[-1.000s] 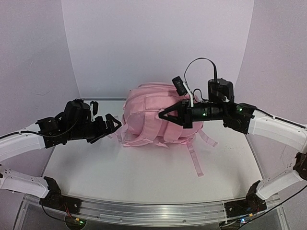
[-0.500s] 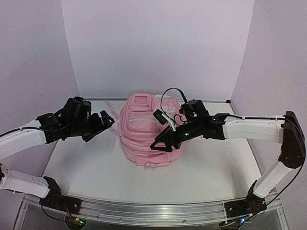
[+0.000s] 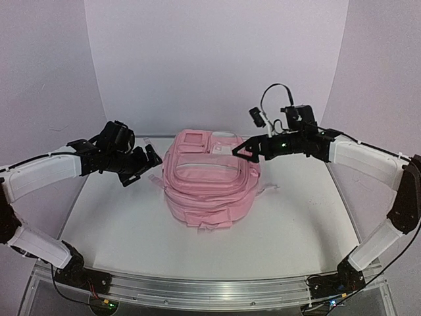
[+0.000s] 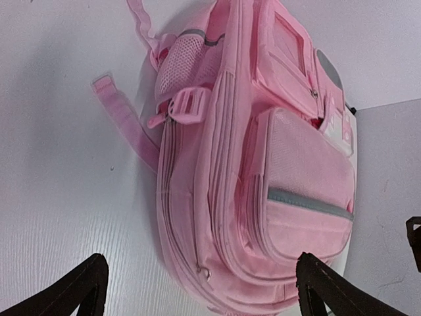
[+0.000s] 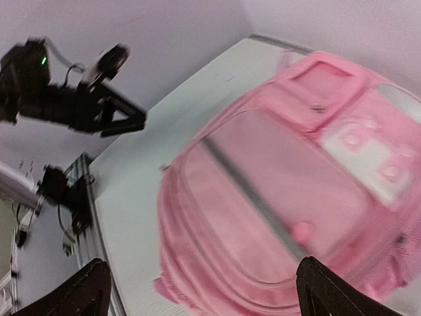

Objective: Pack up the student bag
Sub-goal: Place the student bag at the center of the board, then move the student bag to the center of the board.

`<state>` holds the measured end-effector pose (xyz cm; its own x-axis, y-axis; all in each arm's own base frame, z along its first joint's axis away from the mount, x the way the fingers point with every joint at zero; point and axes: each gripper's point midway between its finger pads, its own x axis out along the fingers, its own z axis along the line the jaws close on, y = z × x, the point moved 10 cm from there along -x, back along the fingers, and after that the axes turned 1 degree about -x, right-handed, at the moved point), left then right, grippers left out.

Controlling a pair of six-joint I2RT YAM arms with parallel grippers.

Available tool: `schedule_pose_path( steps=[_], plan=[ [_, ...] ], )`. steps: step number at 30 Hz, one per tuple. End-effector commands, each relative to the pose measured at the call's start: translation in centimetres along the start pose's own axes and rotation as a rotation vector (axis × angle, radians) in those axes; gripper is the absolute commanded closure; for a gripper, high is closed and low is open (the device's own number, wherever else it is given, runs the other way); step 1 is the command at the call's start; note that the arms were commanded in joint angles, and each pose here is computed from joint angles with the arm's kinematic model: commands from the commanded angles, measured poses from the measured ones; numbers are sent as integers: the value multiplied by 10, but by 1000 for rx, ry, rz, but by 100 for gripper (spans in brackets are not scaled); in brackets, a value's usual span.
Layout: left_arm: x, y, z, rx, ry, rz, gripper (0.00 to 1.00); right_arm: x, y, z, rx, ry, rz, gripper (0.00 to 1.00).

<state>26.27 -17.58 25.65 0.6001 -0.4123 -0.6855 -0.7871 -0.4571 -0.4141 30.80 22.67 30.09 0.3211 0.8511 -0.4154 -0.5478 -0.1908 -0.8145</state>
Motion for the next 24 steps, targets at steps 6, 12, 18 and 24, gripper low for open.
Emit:
schedule_pose_path(
  steps=[6,12,18,24],
  plan=[
    [66,-68,-26,68,195,123,0,-11,10,-117,352,115,26,2],
    [122,-68,-25,57,233,242,0,20,42,-156,460,62,114,2],
    [136,-49,-15,7,261,301,5,33,76,-157,557,-27,190,3],
    [133,-14,-19,35,233,369,8,38,116,-133,615,-97,285,11]
  ],
)
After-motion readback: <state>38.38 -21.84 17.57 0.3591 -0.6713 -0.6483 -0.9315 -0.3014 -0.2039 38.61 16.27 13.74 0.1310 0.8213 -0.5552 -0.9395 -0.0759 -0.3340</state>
